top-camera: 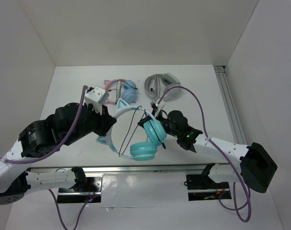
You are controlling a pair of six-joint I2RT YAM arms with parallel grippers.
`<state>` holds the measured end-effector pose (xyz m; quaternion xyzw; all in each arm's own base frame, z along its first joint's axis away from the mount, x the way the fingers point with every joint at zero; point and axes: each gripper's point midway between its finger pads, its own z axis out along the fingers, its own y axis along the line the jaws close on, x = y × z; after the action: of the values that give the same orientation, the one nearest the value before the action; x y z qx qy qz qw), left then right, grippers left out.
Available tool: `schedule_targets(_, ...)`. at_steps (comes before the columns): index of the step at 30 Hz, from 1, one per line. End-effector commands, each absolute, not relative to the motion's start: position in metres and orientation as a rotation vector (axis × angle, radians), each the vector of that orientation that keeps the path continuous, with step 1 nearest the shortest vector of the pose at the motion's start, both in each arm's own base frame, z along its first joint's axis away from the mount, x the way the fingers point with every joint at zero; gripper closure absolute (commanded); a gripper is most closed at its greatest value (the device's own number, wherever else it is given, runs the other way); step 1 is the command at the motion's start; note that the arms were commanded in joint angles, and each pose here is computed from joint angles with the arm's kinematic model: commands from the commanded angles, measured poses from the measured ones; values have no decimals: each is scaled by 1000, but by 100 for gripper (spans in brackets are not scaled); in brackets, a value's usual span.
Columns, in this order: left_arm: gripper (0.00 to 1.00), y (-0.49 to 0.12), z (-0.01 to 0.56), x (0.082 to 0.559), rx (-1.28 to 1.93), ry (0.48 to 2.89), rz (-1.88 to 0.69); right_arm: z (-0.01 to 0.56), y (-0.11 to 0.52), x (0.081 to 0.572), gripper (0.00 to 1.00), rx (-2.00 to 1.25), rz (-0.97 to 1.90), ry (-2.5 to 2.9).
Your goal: Wrap the headphones
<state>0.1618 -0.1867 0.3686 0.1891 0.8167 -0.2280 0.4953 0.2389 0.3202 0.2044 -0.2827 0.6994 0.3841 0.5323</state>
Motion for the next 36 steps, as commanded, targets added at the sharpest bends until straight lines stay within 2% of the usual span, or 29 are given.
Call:
schedule_targets(1,100,-184,428,170,226,1809,-704,214,328,237,72,-648,1005,1601)
schedule_targets(8,100,-165,441,178,93,1742,-680,182,334,229,71,-642,1078,1636)
schedule_targets(14,100,-161,444,181,72,1719,-671,166,332,222,59,-647,1086,1667)
schedule_targets(22,100,-167,444,181,89,1723,-686,153,334,227,58,-631,1060,1693)
schedule_targets(27,100,-166,444,182,80,1721,-677,161,338,232,42,-614,1028,1669)
schedule_targets(30,100,-165,442,181,76,1730,-678,167,340,235,39,-628,1016,1655)
schedule_targets(33,100,-168,442,180,77,1733,-695,184,345,242,18,-628,1003,1615)
schedule_targets(36,100,-172,442,177,90,1739,-724,176,349,244,17,-650,1000,1630)
